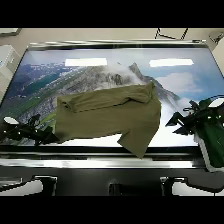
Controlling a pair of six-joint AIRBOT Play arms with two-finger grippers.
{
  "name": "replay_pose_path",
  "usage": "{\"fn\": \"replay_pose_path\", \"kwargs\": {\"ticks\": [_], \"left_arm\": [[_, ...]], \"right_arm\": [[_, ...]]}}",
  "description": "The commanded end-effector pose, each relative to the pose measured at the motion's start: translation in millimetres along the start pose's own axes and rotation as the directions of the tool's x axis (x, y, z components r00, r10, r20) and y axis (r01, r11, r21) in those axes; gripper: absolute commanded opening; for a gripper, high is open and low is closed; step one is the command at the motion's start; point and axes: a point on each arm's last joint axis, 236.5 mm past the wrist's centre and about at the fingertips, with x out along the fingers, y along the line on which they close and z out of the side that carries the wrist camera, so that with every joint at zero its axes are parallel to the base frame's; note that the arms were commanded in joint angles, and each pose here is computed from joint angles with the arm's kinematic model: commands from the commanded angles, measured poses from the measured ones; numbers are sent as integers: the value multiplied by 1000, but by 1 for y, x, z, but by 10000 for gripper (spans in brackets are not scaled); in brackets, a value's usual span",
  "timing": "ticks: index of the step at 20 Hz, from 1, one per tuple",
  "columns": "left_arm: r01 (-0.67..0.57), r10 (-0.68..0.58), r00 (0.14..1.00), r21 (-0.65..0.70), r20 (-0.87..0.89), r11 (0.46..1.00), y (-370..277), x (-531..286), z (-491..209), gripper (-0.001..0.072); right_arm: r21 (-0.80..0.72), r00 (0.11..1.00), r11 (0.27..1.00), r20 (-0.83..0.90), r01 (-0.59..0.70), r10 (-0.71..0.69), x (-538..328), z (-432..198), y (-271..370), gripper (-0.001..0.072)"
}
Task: Fold the clothes and pants, and hang the long-sleeved shirts on hangers.
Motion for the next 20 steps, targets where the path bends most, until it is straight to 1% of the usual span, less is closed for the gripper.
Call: {"fn": "replay_pose_path", "kwargs": {"ticks": [1, 4, 6, 7, 8, 9, 10, 12, 13, 14, 15, 16, 17, 18, 19, 20], "left_arm": [[4, -4, 1000, 18, 14, 1000, -5, -5, -1, 21], [15, -15, 1000, 21, 25, 1000, -9, -8, 2, 21], [35, -36, 999, 21, 40, 999, -15, -10, 6, 21], [39, -40, 998, 23, 47, 999, -17, -11, 8, 22], [38, -40, 998, 28, 54, 999, -18, -14, 11, 22], [44, -46, 997, 35, 60, 998, -22, -17, 13, 21], [48, -52, 996, 49, 74, 998, -27, -24, 18, 21], [32, -57, 978, 128, 200, 991, -50, -61, 45, 19], [1, -57, 950, 181, 306, 983, -68, -94, 62, 19], [-43, -76, 894, 255, 442, 966, -96, -142, 78, 19], [-104, -109, 803, 318, 586, 942, -131, -201, 86, 20], [-178, -155, 694, 376, 703, 909, -168, -261, 83, 20], [-263, -216, 563, 421, 797, 868, -207, -323, 67, 21], [-359, -286, 407, 440, 868, 824, -246, -387, 39, 21], [-440, -343, 266, 430, 901, 788, -275, -436, 6, 21], [-503, -405, 140, 417, 904, 757, -301, -476, -33, 21]], "right_arm": [[-8, 996, 996, 18, -90, 90, 22, 18, 21, 560], [-65, 999, 997, 0, -51, 51, 56, 22, 37, 559], [-42, 999, 999, -26, -30, 29, 78, 20, 42, 558], [-33, 999, 999, -47, -25, 24, 86, 17, 44, 516], [-39, 998, 999, -60, -27, 24, 90, 14, 47, 347], [-45, 997, 998, -70, -37, 34, 89, 11, 53, 141], [-66, 997, 996, -69, -51, 47, 82, 10, 59, 38], [-189, 998, 980, -2, -70, 71, 45, 19, 84, 36], [-279, 992, 958, 85, -63, 90, 10, 30, 106, 36], [-363, 973, 931, 202, -34, 115, -33, 42, 130, 36], [-445, 918, 895, 368, 33, 149, -94, 54, 159, 36], [-505, 821, 855, 536, 123, 198, -162, 57, 187, 36], [-531, 658, 813, 704, 238, 267, -245, 48, 216, 36], [-519, 468, 784, 817, 341, 337, -323, 25, 238, 36], [-480, 262, 762, 877, 434, 403, -397, -14, 254, 36], [-432, 103, 755, 891, 493, 442, -449, -56, 259, 36]]}}
